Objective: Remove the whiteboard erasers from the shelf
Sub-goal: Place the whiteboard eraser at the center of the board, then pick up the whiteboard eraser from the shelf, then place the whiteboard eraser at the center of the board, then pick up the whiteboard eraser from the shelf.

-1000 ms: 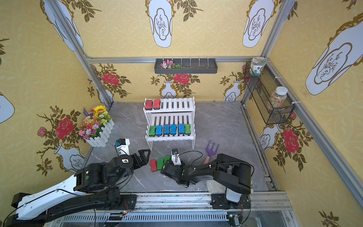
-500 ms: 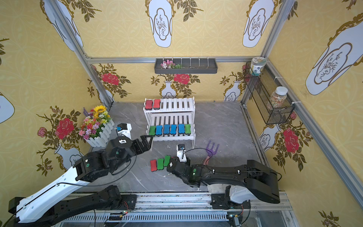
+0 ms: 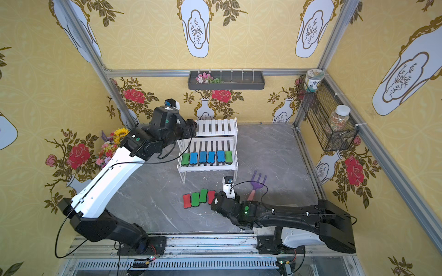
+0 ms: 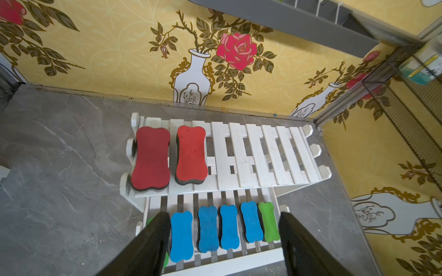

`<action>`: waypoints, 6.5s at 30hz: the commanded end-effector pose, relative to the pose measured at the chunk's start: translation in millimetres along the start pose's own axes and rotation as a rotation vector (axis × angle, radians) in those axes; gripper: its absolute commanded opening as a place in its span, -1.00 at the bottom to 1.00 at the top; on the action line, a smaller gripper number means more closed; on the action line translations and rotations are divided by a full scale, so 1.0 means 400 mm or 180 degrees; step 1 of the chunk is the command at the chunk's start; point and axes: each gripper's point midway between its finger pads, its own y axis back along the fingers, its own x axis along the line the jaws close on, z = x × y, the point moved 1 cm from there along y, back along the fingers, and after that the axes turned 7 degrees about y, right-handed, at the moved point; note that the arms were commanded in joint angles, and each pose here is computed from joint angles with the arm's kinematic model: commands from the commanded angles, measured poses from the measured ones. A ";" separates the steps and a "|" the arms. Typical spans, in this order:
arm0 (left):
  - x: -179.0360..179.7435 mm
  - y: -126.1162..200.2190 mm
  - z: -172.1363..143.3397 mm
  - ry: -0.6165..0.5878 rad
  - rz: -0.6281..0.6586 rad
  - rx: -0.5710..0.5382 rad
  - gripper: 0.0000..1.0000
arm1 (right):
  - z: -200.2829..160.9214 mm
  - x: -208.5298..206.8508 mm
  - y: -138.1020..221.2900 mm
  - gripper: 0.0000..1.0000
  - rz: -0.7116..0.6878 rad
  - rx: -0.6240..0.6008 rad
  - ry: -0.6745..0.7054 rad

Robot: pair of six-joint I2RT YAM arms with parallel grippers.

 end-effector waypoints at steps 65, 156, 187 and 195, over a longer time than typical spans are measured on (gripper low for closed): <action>-0.010 -0.112 0.025 -0.0130 0.0233 0.0125 -0.25 | 0.034 -0.167 0.040 0.21 -0.0378 -0.0170 -0.0409; -0.078 0.095 -0.632 0.0577 -0.0305 0.0784 0.88 | 0.301 -0.274 0.242 0.35 -0.0643 -0.0886 -0.0773; 0.327 0.268 -0.499 0.1224 -0.0003 0.0197 0.98 | 0.739 0.227 -0.036 0.42 0.0444 -0.0567 0.0489; 0.350 0.263 -0.542 0.1327 -0.0127 0.0288 0.99 | 0.811 0.287 -0.123 0.49 0.0430 -0.0676 0.0583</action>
